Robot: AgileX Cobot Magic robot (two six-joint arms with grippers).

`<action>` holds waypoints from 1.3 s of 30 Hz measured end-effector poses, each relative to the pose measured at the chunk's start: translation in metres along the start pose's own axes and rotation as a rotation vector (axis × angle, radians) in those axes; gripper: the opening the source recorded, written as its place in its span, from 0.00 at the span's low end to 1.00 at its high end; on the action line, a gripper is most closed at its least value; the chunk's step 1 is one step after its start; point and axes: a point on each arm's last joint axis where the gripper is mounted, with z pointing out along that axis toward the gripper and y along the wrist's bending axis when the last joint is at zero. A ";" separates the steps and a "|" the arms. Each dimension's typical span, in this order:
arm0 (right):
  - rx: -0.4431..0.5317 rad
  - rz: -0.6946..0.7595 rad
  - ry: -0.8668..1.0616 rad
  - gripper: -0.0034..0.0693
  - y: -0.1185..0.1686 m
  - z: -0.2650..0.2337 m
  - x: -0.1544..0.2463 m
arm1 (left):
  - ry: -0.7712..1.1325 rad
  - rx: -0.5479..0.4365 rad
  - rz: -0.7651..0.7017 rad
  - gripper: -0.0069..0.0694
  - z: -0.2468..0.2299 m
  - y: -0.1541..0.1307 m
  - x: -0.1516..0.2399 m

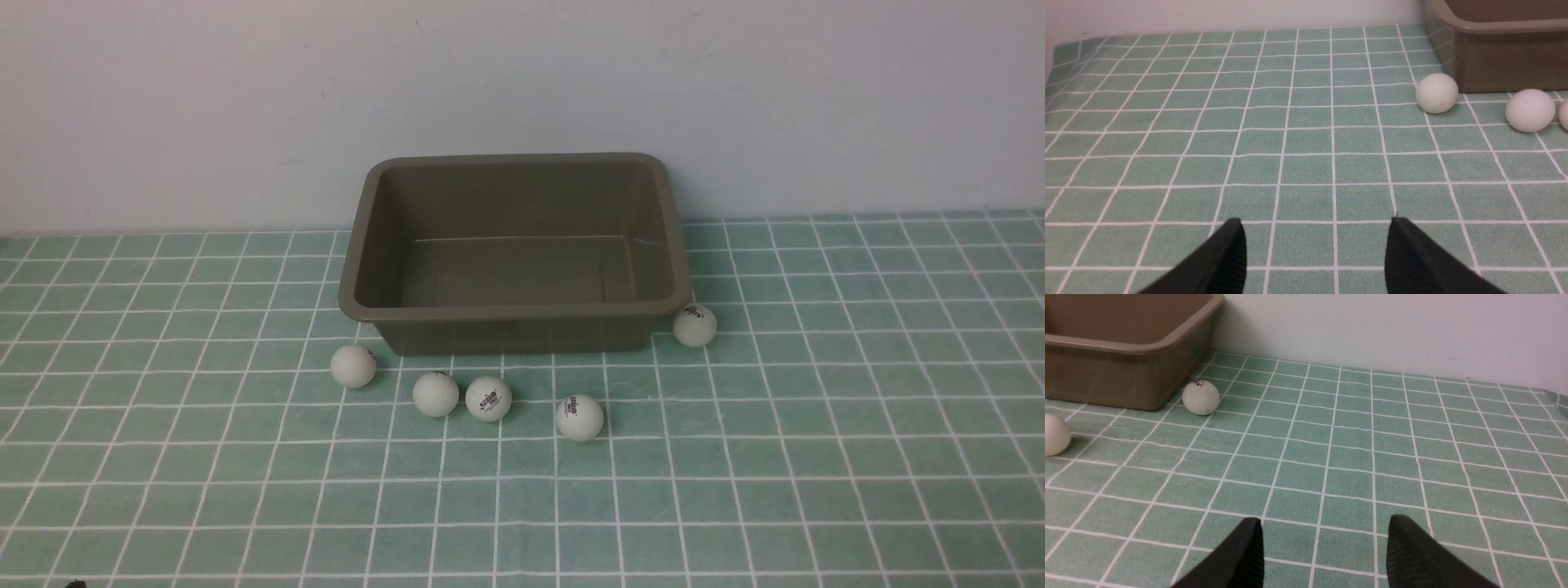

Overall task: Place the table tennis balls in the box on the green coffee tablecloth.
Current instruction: 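Reach for and grasp a ping pong ball on the table beside the basket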

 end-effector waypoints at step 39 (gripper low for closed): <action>-0.100 0.151 -0.301 0.57 -0.004 -0.086 -0.135 | 0.000 0.000 0.000 0.63 0.000 0.000 0.000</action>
